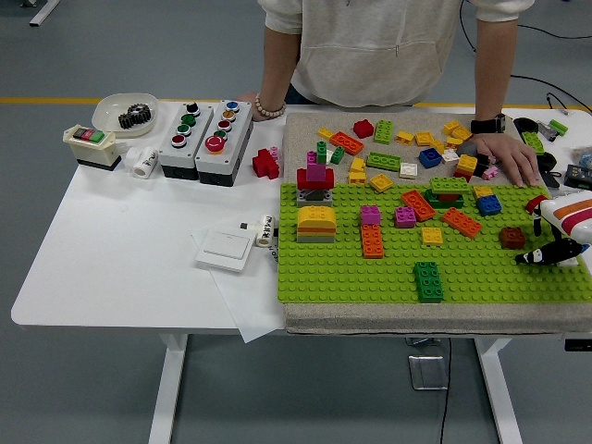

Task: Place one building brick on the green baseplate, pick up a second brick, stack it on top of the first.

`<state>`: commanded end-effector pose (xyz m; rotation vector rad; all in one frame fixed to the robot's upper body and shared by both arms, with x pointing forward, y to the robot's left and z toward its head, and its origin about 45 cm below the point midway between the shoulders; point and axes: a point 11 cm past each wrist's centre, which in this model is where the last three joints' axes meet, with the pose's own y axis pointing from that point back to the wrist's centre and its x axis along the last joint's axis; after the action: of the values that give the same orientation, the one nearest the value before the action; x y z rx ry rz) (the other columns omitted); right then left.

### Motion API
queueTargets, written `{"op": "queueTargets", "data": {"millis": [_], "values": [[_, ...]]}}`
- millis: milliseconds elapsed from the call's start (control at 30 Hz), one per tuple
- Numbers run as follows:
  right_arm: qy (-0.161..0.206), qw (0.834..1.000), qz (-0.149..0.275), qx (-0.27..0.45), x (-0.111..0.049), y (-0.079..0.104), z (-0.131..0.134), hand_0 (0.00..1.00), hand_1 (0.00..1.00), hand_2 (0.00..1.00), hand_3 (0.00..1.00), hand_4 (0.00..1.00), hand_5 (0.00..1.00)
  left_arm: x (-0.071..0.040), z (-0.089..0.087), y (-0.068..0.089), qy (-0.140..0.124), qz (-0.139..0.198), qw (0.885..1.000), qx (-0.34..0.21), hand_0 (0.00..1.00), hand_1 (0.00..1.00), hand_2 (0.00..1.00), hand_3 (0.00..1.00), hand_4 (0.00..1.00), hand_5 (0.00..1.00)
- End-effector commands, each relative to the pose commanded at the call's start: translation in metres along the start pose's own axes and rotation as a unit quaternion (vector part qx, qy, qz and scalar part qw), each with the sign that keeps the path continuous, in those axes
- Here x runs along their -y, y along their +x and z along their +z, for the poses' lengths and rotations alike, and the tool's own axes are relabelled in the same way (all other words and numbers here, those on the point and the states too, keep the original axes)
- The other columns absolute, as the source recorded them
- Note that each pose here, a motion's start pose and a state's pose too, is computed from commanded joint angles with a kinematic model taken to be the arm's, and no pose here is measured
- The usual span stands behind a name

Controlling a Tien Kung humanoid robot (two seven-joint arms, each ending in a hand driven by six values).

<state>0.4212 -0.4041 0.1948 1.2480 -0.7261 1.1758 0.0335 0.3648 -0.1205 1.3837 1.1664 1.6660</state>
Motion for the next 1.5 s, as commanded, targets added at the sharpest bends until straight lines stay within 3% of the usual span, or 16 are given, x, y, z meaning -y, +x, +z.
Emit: {"op": "queueTargets", "data": {"millis": [333, 367, 533, 567, 1133, 1167, 1333, 1367, 1500], "values": [[0.003, 1.000, 0.023, 0.008, -0.001, 0.010, 0.001, 0.186, 0.204, 0.313, 0.572, 0.998, 0.758, 0.000, 0.001, 0.000, -0.001, 0.000, 1.000, 0.000, 0.805, 0.783, 0.771, 0.600, 0.668, 0.684], [0.010, 1.000, 0.025, 0.013, 0.000, 0.011, -0.001, 0.269, 0.343, 0.498, 0.678, 0.998, 0.746, 0.000, 0.001, 0.000, -0.001, 0.000, 1.000, 0.000, 0.803, 0.782, 0.770, 0.600, 0.668, 0.683], [0.027, 0.999, 0.020, 0.033, 0.002, 0.009, -0.007, 0.269, 0.343, 0.498, 0.678, 0.998, 0.746, 0.000, 0.001, 0.000, 0.000, 0.000, 1.000, 0.000, 0.803, 0.782, 0.770, 0.600, 0.668, 0.683], [0.030, 0.999, 0.020, 0.036, 0.003, 0.009, -0.007, 0.392, 0.517, 0.625, 0.711, 0.998, 0.720, 0.000, 0.001, 0.000, 0.000, 0.000, 1.000, 0.000, 0.803, 0.782, 0.770, 0.599, 0.668, 0.684], [0.032, 0.999, 0.012, 0.041, 0.008, 0.003, -0.005, 0.415, 0.537, 0.636, 0.654, 0.998, 0.669, 0.000, 0.001, -0.001, -0.001, -0.001, 1.000, 0.001, 0.803, 0.782, 0.770, 0.602, 0.668, 0.684], [0.032, 0.999, 0.012, 0.040, 0.008, 0.002, -0.005, 0.402, 0.536, 0.629, 0.591, 0.934, 0.615, 0.000, 0.001, -0.001, -0.001, -0.001, 1.000, 0.001, 0.803, 0.782, 0.770, 0.600, 0.668, 0.684], [0.033, 0.999, 0.011, 0.038, 0.007, -0.001, -0.004, 0.402, 0.536, 0.629, 0.591, 0.934, 0.615, 0.000, 0.001, -0.001, -0.001, -0.001, 1.000, 0.002, 0.803, 0.782, 0.770, 0.600, 0.668, 0.684], [0.034, 0.999, 0.011, 0.038, 0.007, -0.001, -0.005, 0.400, 0.529, 0.602, 0.561, 0.849, 0.567, 0.000, 0.001, -0.001, 0.000, -0.001, 1.000, 0.002, 0.803, 0.782, 0.770, 0.601, 0.668, 0.684], [0.038, 0.998, 0.013, 0.038, 0.008, -0.001, -0.007, 0.400, 0.529, 0.602, 0.561, 0.849, 0.567, 0.000, 0.001, -0.001, 0.000, 0.000, 1.000, 0.004, 0.803, 0.782, 0.770, 0.601, 0.668, 0.684]]}}
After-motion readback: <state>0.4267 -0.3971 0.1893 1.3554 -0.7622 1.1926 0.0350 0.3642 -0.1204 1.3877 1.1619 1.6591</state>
